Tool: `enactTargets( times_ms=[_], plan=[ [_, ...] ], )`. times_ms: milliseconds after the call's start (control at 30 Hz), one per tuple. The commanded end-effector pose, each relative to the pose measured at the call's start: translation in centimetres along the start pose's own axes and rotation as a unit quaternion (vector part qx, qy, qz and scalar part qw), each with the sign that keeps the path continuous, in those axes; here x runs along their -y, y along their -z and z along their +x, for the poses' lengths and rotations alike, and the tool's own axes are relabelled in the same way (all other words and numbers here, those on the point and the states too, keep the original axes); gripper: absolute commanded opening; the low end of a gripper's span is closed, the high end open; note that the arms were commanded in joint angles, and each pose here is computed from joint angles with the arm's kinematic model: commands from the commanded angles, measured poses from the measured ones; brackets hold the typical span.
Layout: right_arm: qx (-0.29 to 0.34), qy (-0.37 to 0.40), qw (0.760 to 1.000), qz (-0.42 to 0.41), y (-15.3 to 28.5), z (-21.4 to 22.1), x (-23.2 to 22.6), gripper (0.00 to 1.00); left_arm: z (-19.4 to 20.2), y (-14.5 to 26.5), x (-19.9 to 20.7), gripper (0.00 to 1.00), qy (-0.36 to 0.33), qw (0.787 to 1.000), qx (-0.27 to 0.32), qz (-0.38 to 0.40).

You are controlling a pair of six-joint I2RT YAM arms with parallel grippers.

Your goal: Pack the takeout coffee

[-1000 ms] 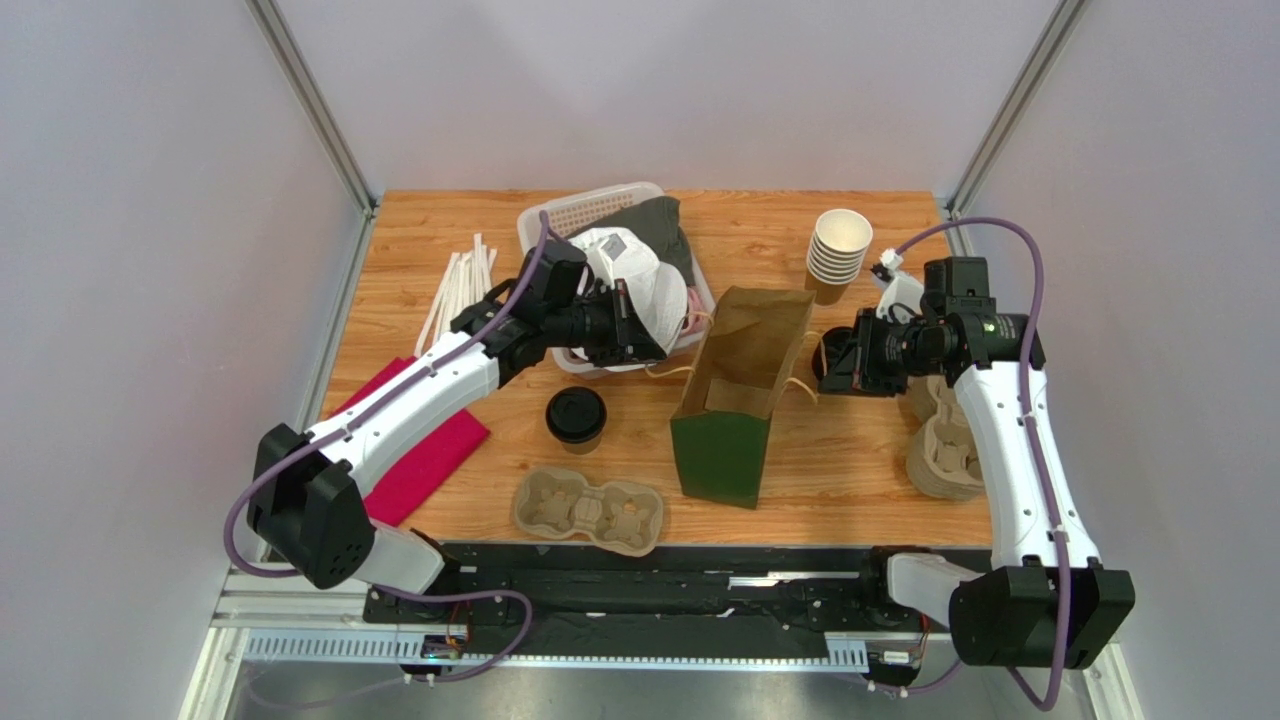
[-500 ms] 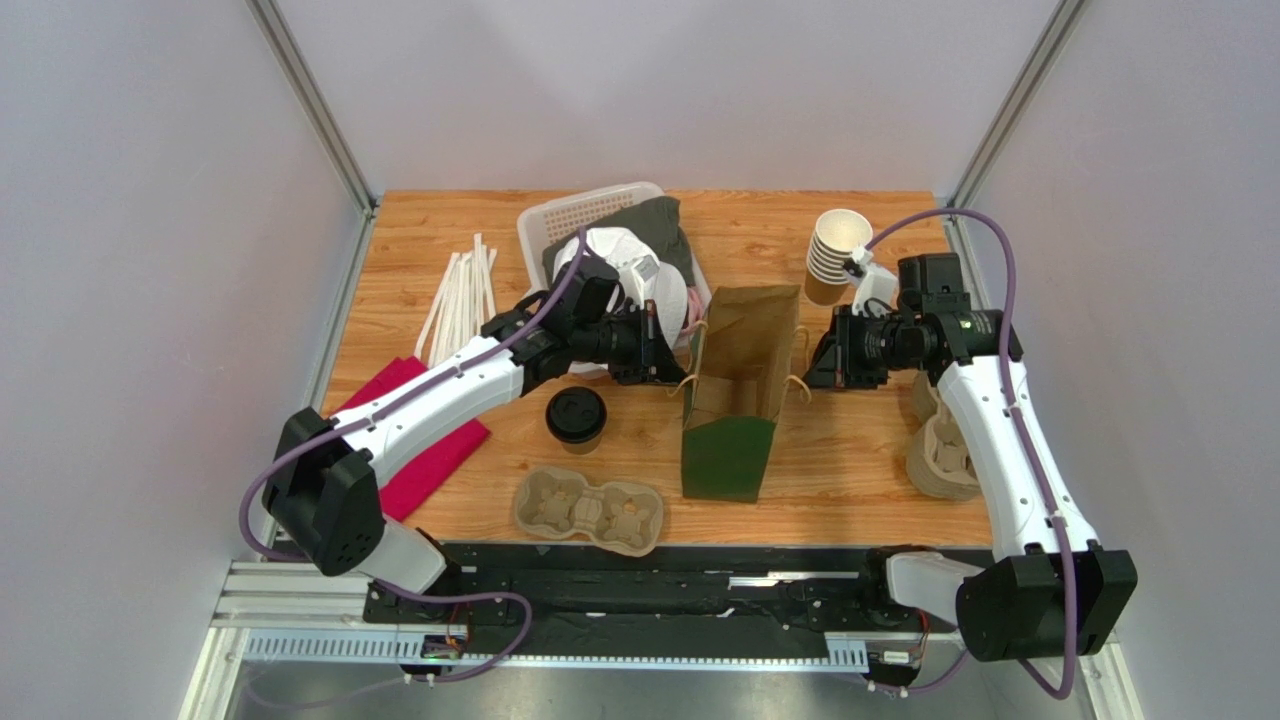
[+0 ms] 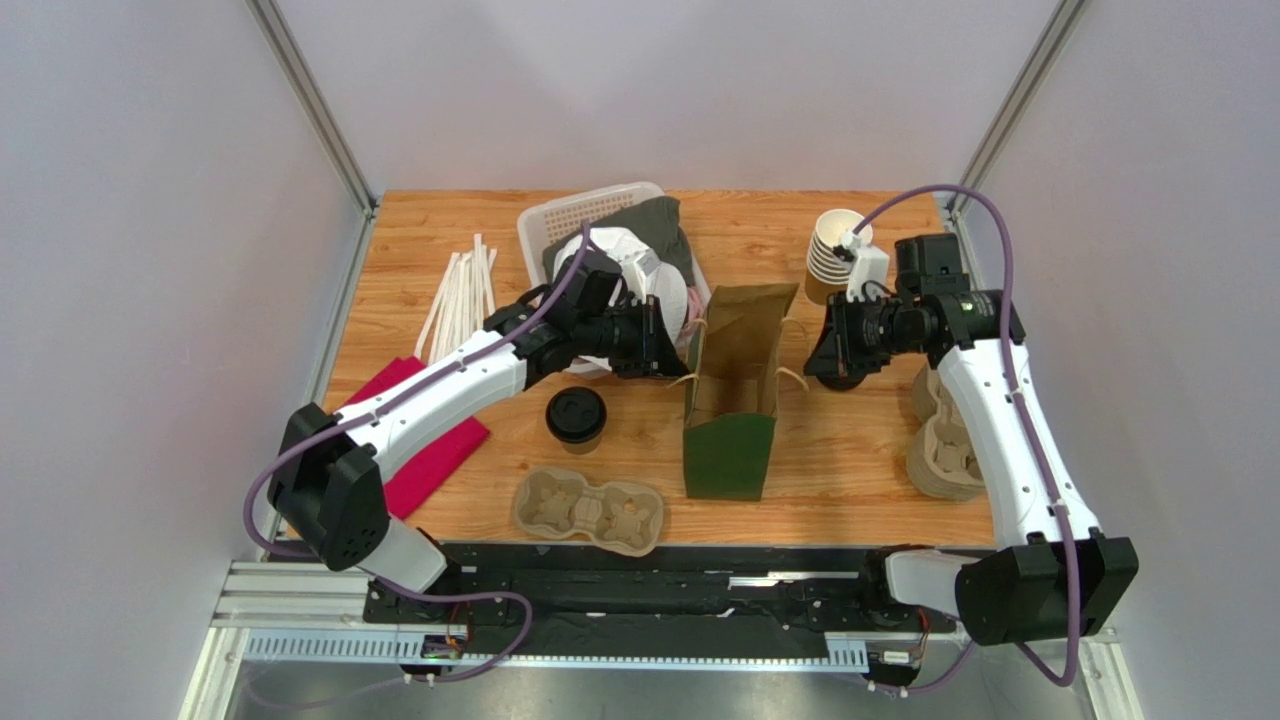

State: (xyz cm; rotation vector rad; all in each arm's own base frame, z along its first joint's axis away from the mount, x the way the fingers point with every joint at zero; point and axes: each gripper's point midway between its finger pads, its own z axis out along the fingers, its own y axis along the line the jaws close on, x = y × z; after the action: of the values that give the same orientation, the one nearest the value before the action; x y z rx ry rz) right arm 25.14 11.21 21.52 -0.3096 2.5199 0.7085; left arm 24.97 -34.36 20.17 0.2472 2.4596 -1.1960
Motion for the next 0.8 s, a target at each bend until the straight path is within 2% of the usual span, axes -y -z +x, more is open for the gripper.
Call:
enactTargets(
  times_ms=[0,100,200,233,300,333,433,467,533,600,767],
  plan=[
    [0.040,0.080,0.996,0.020,4.1,-2.4,-0.9,0.08,-2.8,3.6,4.2,0.27,-0.055,0.996,0.063,0.036],
    [0.045,0.091,0.994,0.031,5.4,-2.5,-1.1,0.13,-3.3,4.9,5.0,0.37,-0.059,0.994,0.077,0.038],
    [0.055,0.108,0.992,0.027,6.9,-2.8,-1.8,0.30,-3.4,6.0,6.0,0.47,-0.064,0.993,0.085,0.053],
    [0.061,0.114,0.991,0.027,7.4,-3.0,-2.0,0.42,-3.5,6.3,6.4,0.48,-0.066,0.992,0.089,0.057],
    [0.072,0.122,0.990,0.028,8.0,-3.3,-2.4,0.51,-3.6,7.1,7.0,0.55,-0.072,0.991,0.096,0.064],
    [0.078,0.124,0.989,0.027,8.4,-3.4,-2.6,0.59,-3.8,7.4,7.2,0.59,-0.078,0.990,0.101,0.066],
    [0.098,0.139,0.985,0.025,9.6,-4.0,-3.5,0.70,-4.1,8.5,8.1,0.67,-0.096,0.986,0.114,0.079],
    [0.108,0.145,0.983,0.026,10.2,-4.3,-3.8,0.71,-4.1,9.0,8.6,0.79,-0.102,0.984,0.118,0.087],
    [0.119,0.153,0.981,0.025,10.8,-4.6,-4.3,0.78,-4.1,10.1,9.9,0.92,-0.120,0.978,0.127,0.112],
    [0.133,0.161,0.978,0.025,11.6,-5.0,-4.8,0.85,-3.9,10.9,10.5,0.95,-0.145,0.973,0.133,0.122],
    [0.153,0.170,0.973,0.018,12.7,-5.5,-5.8,0.91,-3.9,14.7,10.7,0.96,-0.215,0.952,0.184,0.118]
  ],
)
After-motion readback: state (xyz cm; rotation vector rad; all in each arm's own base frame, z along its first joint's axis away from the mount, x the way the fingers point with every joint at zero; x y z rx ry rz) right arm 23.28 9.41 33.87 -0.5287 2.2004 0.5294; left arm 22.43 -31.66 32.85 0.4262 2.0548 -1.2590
